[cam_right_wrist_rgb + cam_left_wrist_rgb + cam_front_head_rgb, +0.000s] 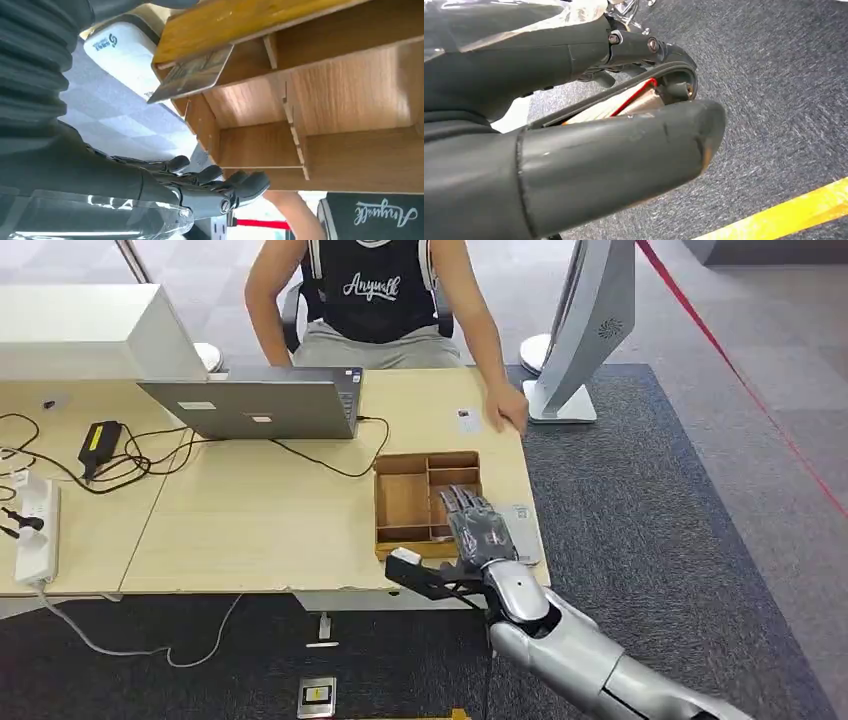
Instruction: Pass the card to the sensor for recognition and then transmit it.
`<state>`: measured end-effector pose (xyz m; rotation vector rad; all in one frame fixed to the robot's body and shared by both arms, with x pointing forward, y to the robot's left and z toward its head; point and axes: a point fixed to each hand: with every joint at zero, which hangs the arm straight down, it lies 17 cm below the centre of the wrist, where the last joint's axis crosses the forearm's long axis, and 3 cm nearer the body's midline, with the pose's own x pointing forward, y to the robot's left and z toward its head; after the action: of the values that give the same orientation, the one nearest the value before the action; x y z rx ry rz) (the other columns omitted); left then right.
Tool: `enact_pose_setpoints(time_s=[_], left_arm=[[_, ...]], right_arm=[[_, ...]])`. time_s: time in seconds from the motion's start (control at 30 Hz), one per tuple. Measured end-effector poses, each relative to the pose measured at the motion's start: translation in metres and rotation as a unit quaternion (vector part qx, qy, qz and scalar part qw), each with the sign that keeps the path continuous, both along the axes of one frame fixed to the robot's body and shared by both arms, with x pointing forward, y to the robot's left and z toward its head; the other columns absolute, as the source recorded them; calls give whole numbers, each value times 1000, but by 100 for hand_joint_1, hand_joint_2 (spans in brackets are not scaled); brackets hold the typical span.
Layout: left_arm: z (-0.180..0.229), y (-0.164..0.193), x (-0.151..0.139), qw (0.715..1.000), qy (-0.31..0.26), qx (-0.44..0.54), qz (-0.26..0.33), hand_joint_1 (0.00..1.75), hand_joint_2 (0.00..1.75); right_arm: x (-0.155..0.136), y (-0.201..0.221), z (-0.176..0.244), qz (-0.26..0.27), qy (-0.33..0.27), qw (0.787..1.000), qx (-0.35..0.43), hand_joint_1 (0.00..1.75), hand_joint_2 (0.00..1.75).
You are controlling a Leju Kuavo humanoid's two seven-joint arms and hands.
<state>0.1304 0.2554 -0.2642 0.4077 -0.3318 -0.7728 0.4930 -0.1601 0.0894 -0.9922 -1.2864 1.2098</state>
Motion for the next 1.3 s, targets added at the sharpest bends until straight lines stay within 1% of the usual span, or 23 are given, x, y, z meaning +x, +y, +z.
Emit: enact_pose_setpoints(time_s=[0.3,0.6,1.3], left_arm=[[0,0,0,1000,-2,0,0,0,0],[0,-1,1,1000,-3,-1,-1,0,0],[1,-2,1,1000,-5,1,0,0,0]], right_arm=[[5,-13,-8,-18,-6,1000,-15,0,175],[11,-33,-9,-44,-11,999,-12,0,175],[11,-51,-15,-69,-4,998,-11,0,175]])
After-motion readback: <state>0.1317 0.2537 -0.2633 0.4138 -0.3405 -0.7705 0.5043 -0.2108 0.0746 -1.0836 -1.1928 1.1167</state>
